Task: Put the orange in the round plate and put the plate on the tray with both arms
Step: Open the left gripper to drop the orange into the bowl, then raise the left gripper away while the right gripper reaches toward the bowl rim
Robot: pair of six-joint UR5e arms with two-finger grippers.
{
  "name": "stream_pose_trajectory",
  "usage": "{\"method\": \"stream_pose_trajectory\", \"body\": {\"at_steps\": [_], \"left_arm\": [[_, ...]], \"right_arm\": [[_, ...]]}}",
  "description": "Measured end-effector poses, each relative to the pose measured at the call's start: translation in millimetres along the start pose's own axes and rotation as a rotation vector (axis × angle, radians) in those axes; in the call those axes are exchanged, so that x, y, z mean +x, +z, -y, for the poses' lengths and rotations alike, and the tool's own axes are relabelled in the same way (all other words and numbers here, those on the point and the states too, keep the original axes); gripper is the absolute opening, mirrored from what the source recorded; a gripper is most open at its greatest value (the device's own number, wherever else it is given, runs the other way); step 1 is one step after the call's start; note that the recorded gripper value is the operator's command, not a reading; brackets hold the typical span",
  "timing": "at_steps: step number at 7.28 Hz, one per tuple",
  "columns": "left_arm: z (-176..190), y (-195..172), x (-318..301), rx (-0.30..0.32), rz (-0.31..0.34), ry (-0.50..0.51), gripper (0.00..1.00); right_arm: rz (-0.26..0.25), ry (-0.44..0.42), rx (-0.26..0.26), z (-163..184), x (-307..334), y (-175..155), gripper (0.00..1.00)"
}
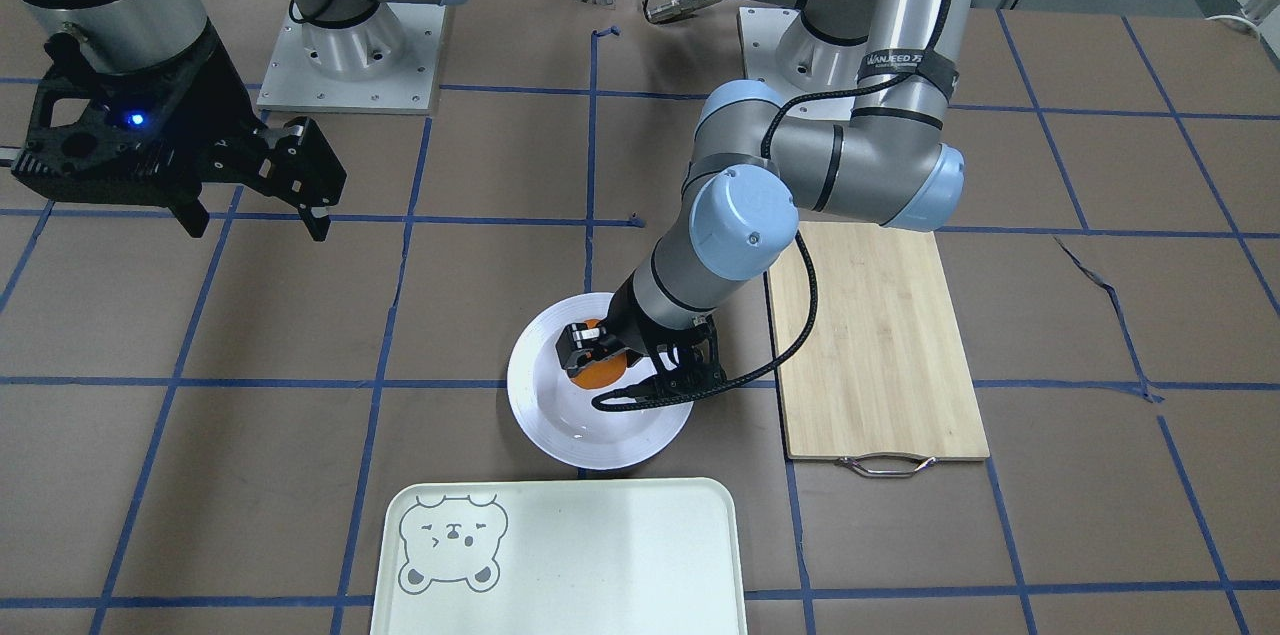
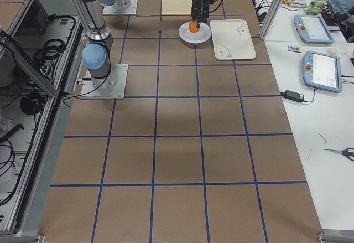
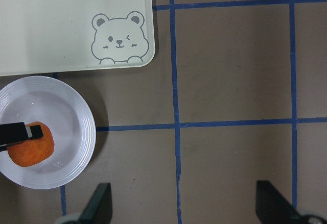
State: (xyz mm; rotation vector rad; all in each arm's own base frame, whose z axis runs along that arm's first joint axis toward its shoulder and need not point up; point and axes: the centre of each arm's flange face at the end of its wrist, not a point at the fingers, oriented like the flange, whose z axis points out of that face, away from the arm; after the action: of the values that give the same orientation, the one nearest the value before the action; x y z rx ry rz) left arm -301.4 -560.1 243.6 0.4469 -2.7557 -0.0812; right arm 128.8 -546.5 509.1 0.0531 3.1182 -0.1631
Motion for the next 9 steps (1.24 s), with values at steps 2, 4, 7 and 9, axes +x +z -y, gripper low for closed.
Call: {"method": "stream_pose_trajectory", "body": {"at_steps": [2, 4, 7, 9], "left_arm": [[12.8, -27.8, 0.0, 0.05, -0.028, 0.009, 1.0], [40.0, -68.8, -18.8, 0.101, -0.033, 0.046, 1.0], [65.9, -134.9, -69.1, 0.179, 0.098, 0.151, 1.0], [73.0, -181.6, -110.6, 0.193, 0.163, 0.143, 1.0]], "right_arm": [[0.008, 0.0, -0.01, 1.7, -0.8, 4.2, 1.0], [0.011, -0.005, -0.031, 4.9, -0.5, 13.0, 1.0], [0.01, -0.007, -0.089, 14.2, -0.6, 43.0, 1.0], [0.018, -0.006, -0.133, 10.0, -0.3, 89.7, 1.0]]}}
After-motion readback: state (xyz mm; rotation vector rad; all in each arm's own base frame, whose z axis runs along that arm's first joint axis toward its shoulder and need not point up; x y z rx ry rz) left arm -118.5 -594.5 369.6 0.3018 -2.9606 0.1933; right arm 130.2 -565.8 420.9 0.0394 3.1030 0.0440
